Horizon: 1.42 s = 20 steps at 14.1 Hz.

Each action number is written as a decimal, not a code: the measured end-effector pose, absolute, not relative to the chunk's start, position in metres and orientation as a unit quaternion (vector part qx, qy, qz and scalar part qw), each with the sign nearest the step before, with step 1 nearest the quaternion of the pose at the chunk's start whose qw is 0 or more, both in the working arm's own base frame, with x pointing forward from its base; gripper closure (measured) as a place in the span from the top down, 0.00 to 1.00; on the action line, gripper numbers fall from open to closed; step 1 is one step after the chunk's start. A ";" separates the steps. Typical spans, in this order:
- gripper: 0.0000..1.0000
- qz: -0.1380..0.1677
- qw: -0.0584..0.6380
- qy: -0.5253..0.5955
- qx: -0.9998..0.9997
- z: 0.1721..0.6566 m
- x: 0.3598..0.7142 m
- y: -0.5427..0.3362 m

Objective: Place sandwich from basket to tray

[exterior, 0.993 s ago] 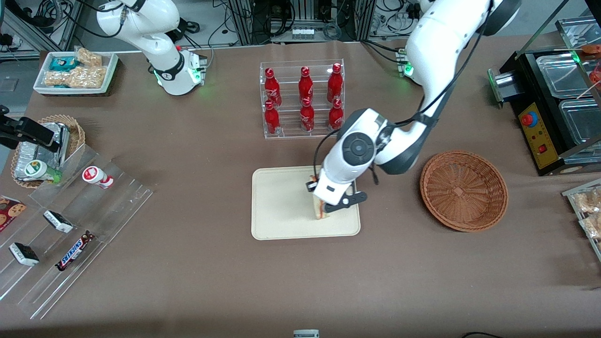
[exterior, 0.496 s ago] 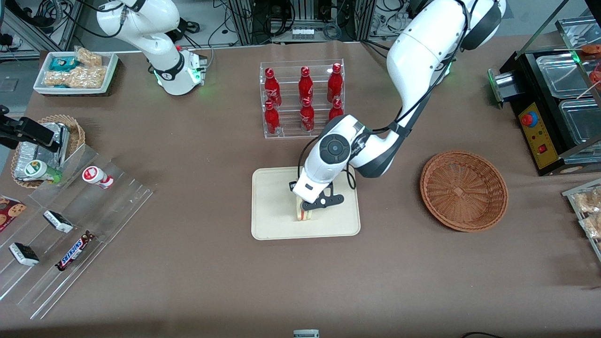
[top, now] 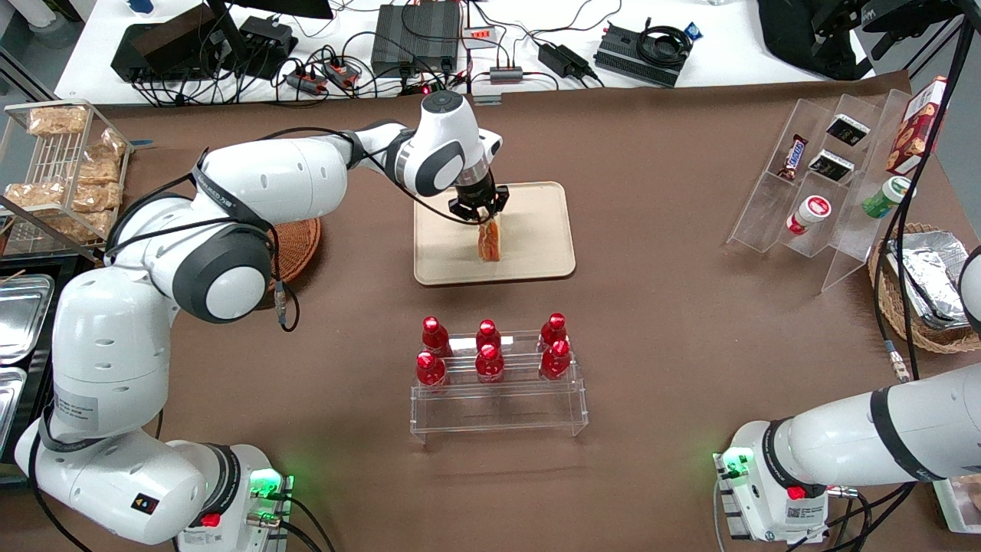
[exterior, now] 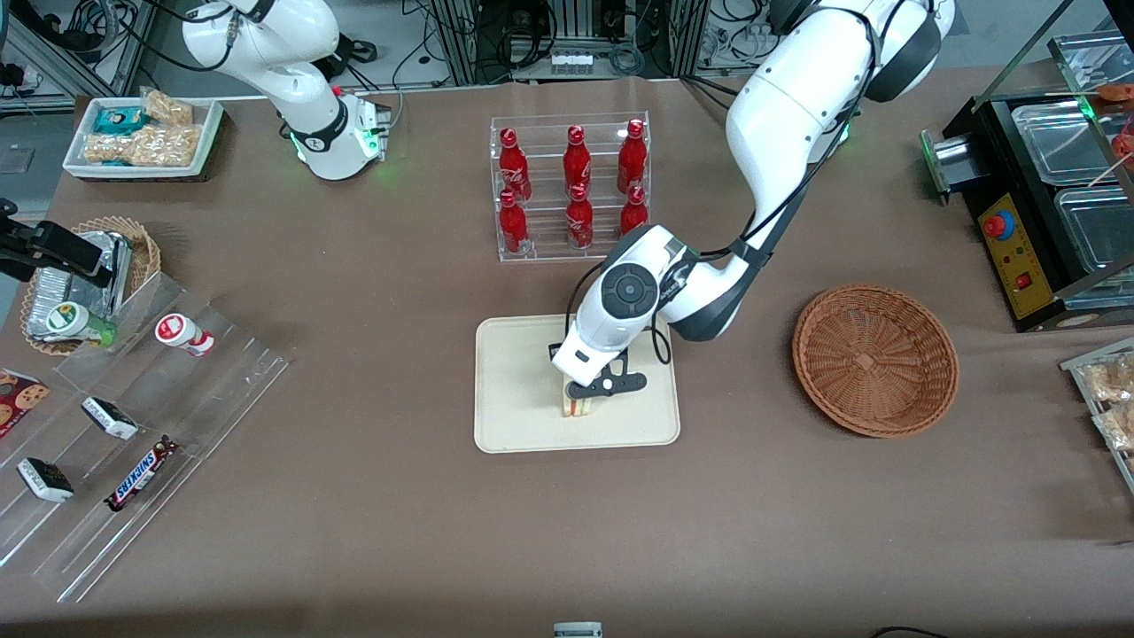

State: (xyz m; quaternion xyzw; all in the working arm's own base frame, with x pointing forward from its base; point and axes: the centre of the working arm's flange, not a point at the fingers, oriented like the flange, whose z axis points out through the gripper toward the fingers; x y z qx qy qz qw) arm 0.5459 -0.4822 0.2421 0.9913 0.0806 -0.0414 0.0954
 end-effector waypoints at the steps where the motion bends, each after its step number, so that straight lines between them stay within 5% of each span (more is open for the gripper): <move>1: 0.45 -0.039 0.097 0.077 0.991 0.242 0.543 -0.486; 7: 1.00 -0.003 0.099 0.085 0.991 0.349 0.566 -0.465; 11: 1.00 -0.007 0.060 0.120 0.991 0.441 0.584 -0.387; 20: 1.00 -0.057 0.002 0.104 0.993 0.479 0.603 -0.224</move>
